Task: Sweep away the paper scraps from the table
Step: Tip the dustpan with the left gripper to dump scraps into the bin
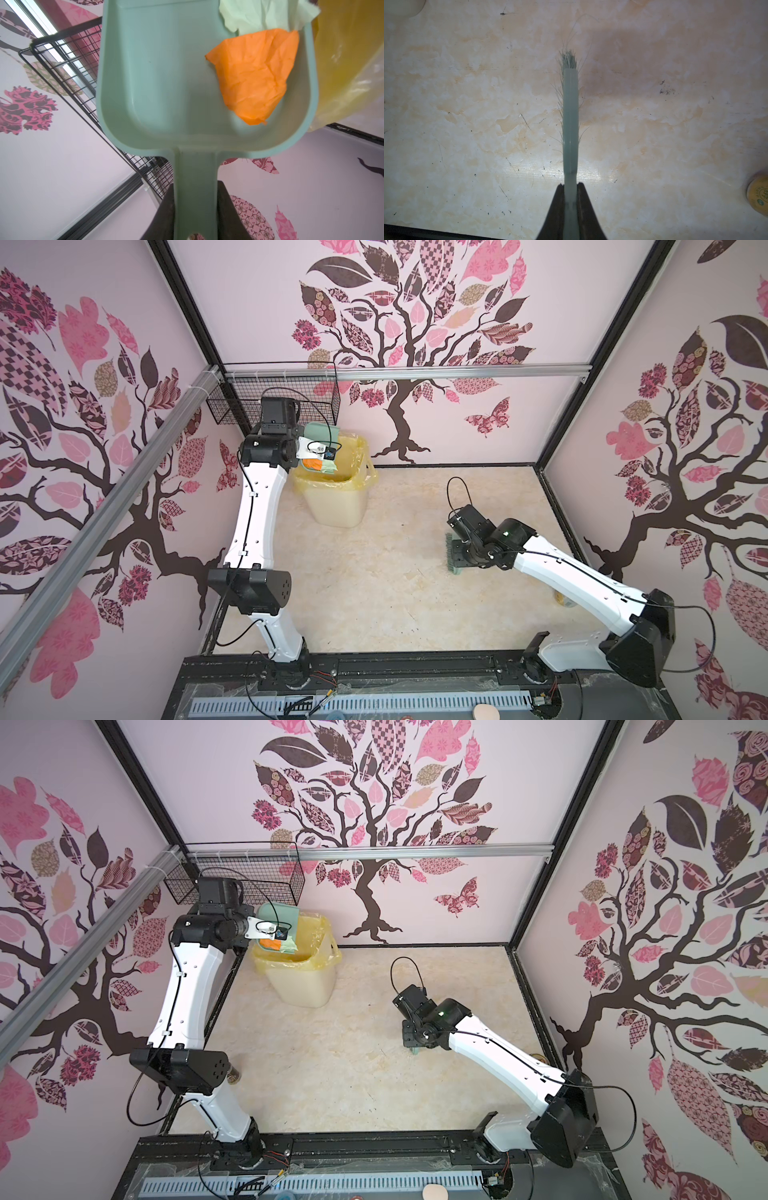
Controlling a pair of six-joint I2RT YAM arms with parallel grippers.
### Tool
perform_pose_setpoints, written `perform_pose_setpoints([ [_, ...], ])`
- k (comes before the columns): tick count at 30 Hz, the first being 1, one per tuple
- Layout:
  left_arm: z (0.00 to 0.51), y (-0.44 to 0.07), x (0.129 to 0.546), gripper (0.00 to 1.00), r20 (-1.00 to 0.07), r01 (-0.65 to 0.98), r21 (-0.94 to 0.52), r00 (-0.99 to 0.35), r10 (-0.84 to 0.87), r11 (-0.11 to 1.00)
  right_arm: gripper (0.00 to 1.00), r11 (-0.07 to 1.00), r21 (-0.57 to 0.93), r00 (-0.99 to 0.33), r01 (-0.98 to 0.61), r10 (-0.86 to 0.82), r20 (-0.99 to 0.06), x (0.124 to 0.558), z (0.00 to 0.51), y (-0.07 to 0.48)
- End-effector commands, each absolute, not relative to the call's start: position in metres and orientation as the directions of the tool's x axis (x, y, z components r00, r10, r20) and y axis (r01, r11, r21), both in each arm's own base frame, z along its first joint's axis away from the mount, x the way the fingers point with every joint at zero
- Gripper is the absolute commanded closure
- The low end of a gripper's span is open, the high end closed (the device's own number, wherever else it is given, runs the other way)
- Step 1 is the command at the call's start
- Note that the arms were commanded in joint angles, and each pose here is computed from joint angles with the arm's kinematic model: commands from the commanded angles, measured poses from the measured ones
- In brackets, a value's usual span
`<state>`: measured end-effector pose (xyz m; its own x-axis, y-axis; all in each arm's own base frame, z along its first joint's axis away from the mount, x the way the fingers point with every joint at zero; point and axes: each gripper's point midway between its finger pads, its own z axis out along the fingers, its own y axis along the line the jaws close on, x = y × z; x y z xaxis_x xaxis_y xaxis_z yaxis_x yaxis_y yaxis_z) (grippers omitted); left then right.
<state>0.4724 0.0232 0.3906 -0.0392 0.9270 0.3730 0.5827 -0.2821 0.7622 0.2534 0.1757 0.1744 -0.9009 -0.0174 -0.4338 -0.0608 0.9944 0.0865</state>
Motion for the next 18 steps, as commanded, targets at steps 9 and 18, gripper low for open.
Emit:
perform_pose_setpoints([
  [9,0.384,0.000,0.473,1.00,0.469,0.431,0.789,0.037,0.882,-0.438,1.00,0.990,0.130,-0.885,-0.050,0.016,-0.464,0.251,0.188,0.173],
  [18,0.437,-0.004,0.476,1.00,0.275,0.391,0.889,-0.043,0.961,-0.237,1.00,0.990,0.130,-0.886,-0.046,0.020,-0.463,0.251,0.186,0.173],
])
